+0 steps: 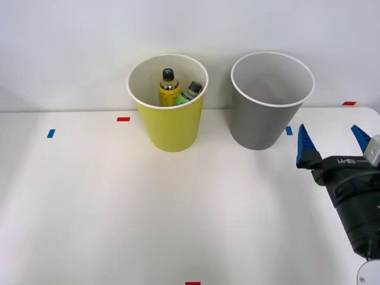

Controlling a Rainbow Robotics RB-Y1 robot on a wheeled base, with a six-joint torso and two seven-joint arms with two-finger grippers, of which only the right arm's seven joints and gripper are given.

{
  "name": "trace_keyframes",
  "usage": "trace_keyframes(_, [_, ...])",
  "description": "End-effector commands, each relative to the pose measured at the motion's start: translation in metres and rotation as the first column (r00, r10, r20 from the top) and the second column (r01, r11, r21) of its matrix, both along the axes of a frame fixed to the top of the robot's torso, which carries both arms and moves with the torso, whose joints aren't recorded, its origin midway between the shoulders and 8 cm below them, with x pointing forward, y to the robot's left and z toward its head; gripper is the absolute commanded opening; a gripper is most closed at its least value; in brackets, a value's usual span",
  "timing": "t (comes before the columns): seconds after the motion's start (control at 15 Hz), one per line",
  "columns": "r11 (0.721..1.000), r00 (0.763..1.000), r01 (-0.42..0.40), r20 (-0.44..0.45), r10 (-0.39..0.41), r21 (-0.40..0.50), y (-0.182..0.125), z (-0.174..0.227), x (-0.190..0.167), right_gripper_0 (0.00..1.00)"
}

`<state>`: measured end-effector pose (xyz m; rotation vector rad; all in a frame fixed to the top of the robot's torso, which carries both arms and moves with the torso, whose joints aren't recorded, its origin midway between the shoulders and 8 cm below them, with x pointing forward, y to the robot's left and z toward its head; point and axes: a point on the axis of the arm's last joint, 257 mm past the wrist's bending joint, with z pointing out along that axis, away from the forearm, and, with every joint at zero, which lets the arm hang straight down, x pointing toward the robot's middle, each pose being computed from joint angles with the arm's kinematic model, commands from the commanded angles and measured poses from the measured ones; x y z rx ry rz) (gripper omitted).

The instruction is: Put cans in the gray bin, plastic bottles in the light green bin

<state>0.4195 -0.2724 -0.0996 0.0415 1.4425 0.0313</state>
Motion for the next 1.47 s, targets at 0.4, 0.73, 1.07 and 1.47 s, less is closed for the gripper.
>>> trace_keyframes(0.4, [0.998,0.993,0.066,-0.1,-0.066,-0.01,-0.03,-0.043,-0.029,1.0])
trace_keyframes(0.73, [0.996,0.988,0.062,-0.135,-0.069,-0.057,-0.023,-0.057,-0.033,1.0])
trace_keyframes(1.07, [0.982,0.983,0.106,-0.134,-0.128,-0.157,-0.032,-0.074,-0.032,1.0])
trace_keyframes(1.47, [0.982,0.983,0.116,-0.126,-0.134,-0.146,-0.03,-0.081,-0.038,1.0])
